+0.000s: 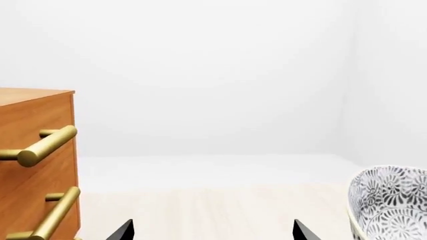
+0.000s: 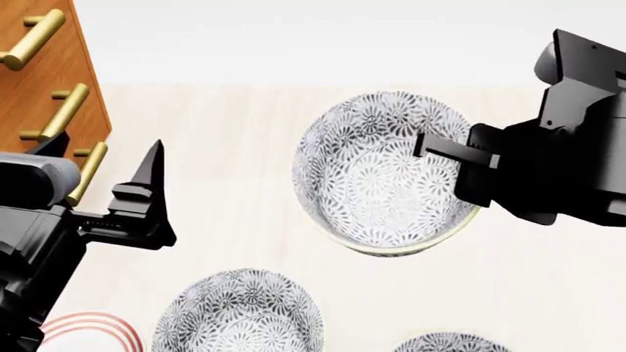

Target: Stack the bowl at the front on the bowl in the middle.

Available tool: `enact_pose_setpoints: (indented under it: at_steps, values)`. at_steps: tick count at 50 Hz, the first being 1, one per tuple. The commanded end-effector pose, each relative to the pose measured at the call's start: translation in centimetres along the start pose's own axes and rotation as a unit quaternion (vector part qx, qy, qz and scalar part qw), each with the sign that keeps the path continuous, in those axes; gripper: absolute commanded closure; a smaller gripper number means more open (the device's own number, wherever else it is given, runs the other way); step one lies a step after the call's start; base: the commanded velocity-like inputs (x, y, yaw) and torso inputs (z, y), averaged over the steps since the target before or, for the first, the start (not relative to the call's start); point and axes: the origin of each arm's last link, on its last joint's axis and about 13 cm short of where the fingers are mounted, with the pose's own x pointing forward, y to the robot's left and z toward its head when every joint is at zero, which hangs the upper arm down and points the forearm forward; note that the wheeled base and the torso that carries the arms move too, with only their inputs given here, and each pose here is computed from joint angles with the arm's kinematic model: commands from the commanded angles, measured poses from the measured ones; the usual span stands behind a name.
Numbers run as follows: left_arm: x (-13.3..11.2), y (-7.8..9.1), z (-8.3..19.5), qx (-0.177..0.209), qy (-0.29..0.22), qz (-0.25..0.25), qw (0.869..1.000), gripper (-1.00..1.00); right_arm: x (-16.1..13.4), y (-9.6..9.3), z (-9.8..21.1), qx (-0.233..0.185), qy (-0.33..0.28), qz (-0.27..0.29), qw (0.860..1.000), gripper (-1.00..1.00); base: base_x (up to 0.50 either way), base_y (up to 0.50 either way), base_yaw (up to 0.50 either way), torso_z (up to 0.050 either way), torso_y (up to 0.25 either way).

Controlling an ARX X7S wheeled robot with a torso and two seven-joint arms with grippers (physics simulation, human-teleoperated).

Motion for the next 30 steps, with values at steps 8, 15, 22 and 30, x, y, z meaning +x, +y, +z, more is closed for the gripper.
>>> enact_pose_setpoints:
  at_steps: [8, 15, 22, 30]
  values:
    - [-0.1, -0.1, 0.5, 0.000, -0.007, -0.001, 1.000, -1.00, 0.3, 1.1, -1.9, -0.045, 0.023, 0.055, 0.997, 1.00, 0.00, 0.00, 0.00, 0.000, 0.000]
    - [0.0, -0.1, 0.7, 0.002, -0.010, -0.003, 1.000, -1.00, 0.9, 1.6, -2.6, -0.059, 0.031, 0.067, 0.996, 1.00, 0.00, 0.00, 0.00, 0.000, 0.001]
    - [0.0, -0.1, 1.0, 0.003, -0.012, -0.004, 1.000, -1.00, 1.8, 2.0, -3.3, -0.072, 0.044, 0.079, 0.993, 1.00, 0.00, 0.00, 0.00, 0.000, 0.000]
    - [0.1, -0.1, 1.0, 0.003, -0.014, -0.005, 1.000, -1.00, 2.5, 2.5, -4.1, -0.090, 0.060, 0.093, 0.990, 1.00, 0.00, 0.00, 0.00, 0.000, 0.000]
